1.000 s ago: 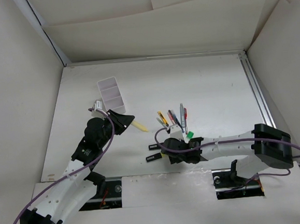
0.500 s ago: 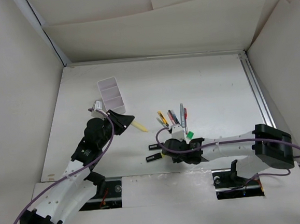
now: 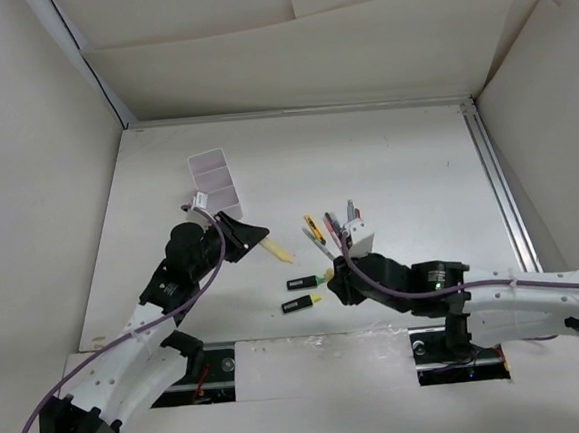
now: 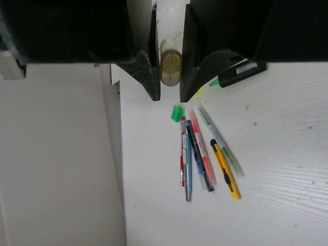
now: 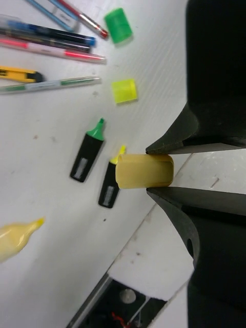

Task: Sort the stationery into containers
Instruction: Close the pen cap on the pen.

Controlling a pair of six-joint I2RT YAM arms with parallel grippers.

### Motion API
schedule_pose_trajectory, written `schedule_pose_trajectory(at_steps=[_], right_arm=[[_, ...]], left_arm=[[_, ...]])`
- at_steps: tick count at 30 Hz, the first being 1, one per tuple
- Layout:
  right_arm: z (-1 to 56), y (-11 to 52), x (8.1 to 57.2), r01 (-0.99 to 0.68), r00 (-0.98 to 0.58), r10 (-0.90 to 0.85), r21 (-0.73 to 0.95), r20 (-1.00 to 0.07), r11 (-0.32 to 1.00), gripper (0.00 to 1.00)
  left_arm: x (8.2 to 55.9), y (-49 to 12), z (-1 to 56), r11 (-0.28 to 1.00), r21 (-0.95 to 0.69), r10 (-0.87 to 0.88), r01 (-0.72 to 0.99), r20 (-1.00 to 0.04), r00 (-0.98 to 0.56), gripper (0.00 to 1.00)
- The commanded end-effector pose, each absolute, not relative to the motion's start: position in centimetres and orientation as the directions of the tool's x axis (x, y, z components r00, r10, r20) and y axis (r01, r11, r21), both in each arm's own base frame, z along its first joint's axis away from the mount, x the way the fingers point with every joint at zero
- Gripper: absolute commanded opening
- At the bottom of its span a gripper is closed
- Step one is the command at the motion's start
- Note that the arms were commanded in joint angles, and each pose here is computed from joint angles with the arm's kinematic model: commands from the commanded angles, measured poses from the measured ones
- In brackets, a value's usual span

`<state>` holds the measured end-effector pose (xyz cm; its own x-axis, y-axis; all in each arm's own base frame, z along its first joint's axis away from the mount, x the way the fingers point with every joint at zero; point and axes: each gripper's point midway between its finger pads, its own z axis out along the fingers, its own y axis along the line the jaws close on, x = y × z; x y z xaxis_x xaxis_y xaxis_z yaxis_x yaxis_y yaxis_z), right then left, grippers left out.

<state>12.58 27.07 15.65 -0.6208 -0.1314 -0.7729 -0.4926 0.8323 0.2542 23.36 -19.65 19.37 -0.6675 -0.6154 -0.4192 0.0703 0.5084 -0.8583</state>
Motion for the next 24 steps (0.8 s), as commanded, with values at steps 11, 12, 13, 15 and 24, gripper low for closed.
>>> schedule_pose_trajectory(at_steps=[11,12,13,15,24], right_arm=[[19.5,31.6,13.0,-0.726,-0.404,-0.28,0.119,-0.871,0.677,0.19],[19.5,31.6,13.0,-0.726,-0.404,-0.28,0.119,-0.871,0.677,0.19],[19.7,31.8,13.0,-0.735,-0.396,-0.278,0.121,-0.875,0.667,0.19],[20.3,32.3,12.8,-0.744,-0.394,-0.262,0.138,-0.881,0.654,0.19],[20.5,33.4,12.8,-0.764,-0.376,-0.282,0.123,-0.883,0.634,0.19]], left_arm=[[22.1,-22.3,23.8,0.383,-0.903,-0.539,0.197,-0.391,-0.746,0.0],[22.1,-22.3,23.6,0.386,-0.903,-0.537,0.189,-0.387,-0.749,0.0],[22.1,-22.3,23.6,0.387,-0.903,-0.537,0.189,-0.387,-0.749,0.0],[21.9,-22.2,23.9,0.383,-0.903,-0.539,0.197,-0.391,-0.746,0.0],[21.7,-22.7,23.9,0.355,-0.909,-0.52,0.219,-0.387,-0.761,0.0]])
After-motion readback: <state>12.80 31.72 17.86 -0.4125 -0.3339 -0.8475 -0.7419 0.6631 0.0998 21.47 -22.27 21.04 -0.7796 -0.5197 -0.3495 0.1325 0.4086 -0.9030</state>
